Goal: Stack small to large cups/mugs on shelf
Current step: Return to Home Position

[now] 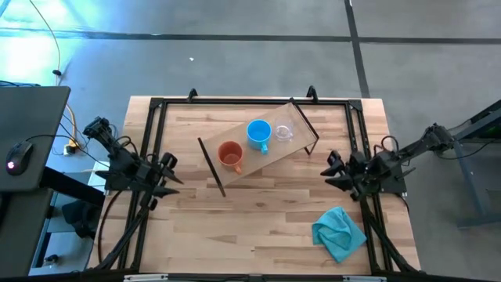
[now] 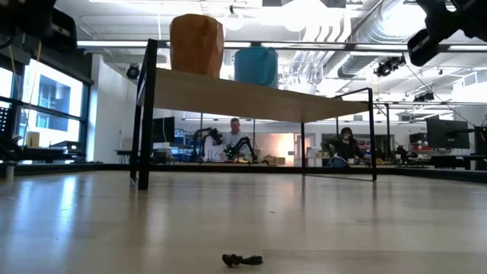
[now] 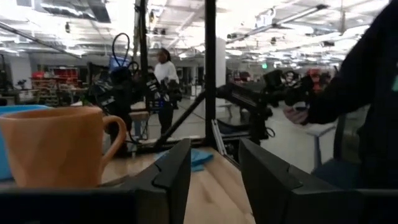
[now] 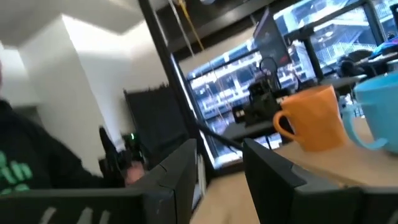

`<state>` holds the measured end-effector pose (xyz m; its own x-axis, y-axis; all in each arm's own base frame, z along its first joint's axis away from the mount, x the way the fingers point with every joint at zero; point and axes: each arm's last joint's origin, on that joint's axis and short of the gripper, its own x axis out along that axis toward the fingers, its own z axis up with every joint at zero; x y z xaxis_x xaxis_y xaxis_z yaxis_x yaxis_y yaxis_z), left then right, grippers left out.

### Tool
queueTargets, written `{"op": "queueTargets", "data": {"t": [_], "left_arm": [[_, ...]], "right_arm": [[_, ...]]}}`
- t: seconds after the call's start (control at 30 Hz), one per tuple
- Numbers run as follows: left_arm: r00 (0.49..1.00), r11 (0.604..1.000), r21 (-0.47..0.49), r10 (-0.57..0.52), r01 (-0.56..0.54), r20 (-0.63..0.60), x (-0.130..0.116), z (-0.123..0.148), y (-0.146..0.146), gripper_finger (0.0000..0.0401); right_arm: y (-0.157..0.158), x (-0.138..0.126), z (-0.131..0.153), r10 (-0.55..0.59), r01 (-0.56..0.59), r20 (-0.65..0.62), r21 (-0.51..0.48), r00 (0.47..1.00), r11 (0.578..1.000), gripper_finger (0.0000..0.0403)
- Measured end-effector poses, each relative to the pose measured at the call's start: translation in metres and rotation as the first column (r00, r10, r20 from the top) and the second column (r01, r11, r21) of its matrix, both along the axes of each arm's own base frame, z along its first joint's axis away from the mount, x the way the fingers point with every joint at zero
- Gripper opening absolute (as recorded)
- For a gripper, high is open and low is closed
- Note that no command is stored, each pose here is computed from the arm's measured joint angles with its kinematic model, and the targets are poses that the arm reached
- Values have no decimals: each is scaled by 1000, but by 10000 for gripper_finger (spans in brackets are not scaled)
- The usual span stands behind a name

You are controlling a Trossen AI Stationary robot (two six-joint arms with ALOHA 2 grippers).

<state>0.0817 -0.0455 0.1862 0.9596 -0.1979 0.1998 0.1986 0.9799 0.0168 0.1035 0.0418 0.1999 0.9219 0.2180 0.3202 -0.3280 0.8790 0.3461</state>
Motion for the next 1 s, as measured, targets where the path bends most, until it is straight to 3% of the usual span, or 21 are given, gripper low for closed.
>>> {"op": "queueTargets", "data": {"t": [0.2, 0.47, 0.7, 1.0], "left_arm": [[1000, 1000, 29, -1, 1, -12, 0, -2, 0, 124], [999, 989, 139, 42, -42, -2, 1, -3, 0, 124], [990, 973, 188, 138, -135, -3, 1, -4, 3, 124], [970, 905, 349, 228, -242, 80, 0, 1, 5, 124]], "right_arm": [[1, 2, -9, -6, 0, -87, -64, 996, 998, 124], [2, 3, -13, -33, 16, -104, -163, 994, 986, 124], [0, 4, -17, -129, 95, -104, -281, 986, 955, 124], [-2, 4, -15, -231, 195, -29, -439, 973, 877, 124]]}}
